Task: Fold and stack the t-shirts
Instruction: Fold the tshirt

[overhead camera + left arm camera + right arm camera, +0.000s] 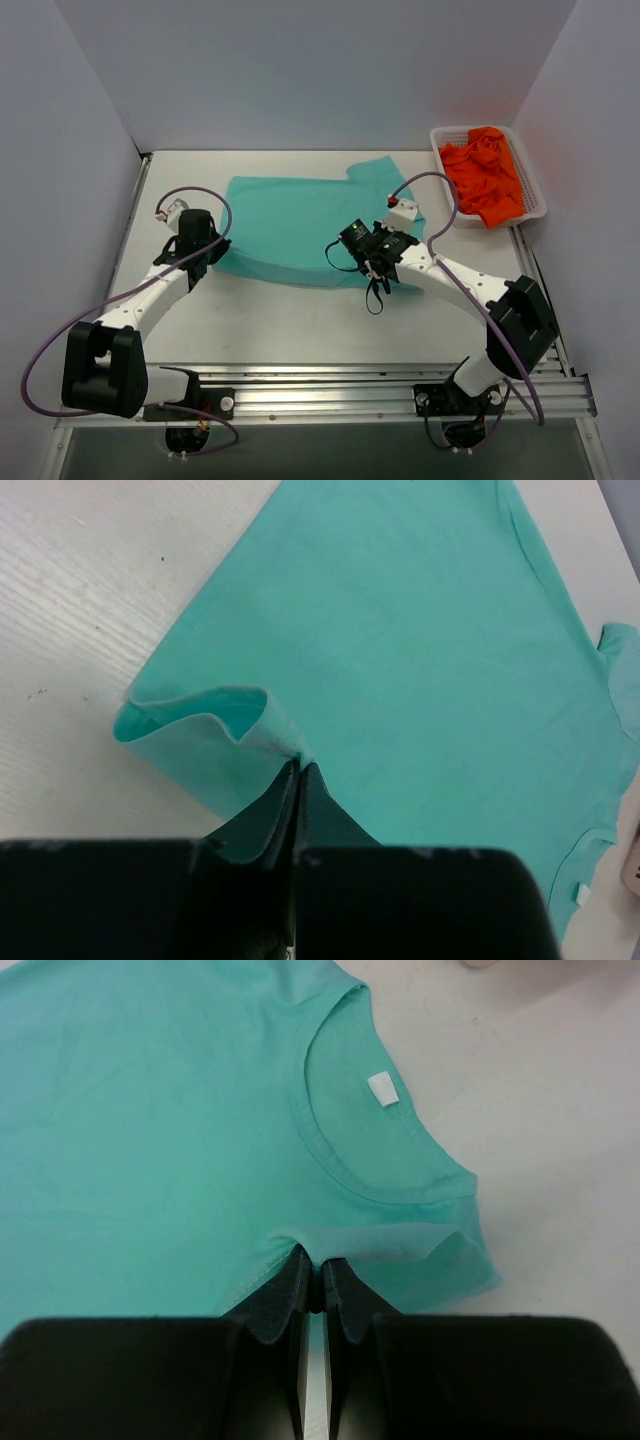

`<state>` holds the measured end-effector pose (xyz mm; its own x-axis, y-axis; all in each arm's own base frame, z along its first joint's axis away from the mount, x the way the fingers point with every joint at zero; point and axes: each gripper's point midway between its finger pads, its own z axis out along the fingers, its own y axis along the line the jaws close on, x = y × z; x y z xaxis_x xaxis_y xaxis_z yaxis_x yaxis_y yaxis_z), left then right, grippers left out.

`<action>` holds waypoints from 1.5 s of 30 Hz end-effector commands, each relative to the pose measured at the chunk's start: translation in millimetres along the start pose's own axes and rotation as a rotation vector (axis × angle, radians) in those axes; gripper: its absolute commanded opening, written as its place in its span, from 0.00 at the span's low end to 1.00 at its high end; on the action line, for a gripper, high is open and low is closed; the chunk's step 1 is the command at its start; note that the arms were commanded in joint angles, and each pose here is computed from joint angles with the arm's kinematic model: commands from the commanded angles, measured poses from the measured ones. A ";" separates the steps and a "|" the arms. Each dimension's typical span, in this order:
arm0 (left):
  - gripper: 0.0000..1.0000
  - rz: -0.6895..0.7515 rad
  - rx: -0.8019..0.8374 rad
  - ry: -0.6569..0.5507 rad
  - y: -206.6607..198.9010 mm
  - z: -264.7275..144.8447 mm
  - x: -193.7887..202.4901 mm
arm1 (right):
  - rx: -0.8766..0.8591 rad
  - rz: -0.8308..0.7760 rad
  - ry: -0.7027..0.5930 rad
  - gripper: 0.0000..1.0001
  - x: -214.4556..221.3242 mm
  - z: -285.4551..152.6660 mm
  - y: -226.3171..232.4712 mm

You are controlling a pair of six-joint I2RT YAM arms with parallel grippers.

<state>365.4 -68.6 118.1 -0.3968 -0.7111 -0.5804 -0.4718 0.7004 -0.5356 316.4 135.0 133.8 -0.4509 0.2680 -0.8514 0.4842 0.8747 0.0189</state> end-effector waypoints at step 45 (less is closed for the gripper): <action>0.94 0.009 0.164 -0.067 -58.0 48.8 -83.2 | 0.191 0.075 -0.058 1.00 -95.4 116.4 47.2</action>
<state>467.7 -52.0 121.7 -0.4189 -0.7154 -0.5593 -0.4069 0.6985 -0.5887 487.2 109.9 122.3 -0.4133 0.2800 -0.8665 0.6443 0.7623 -0.0610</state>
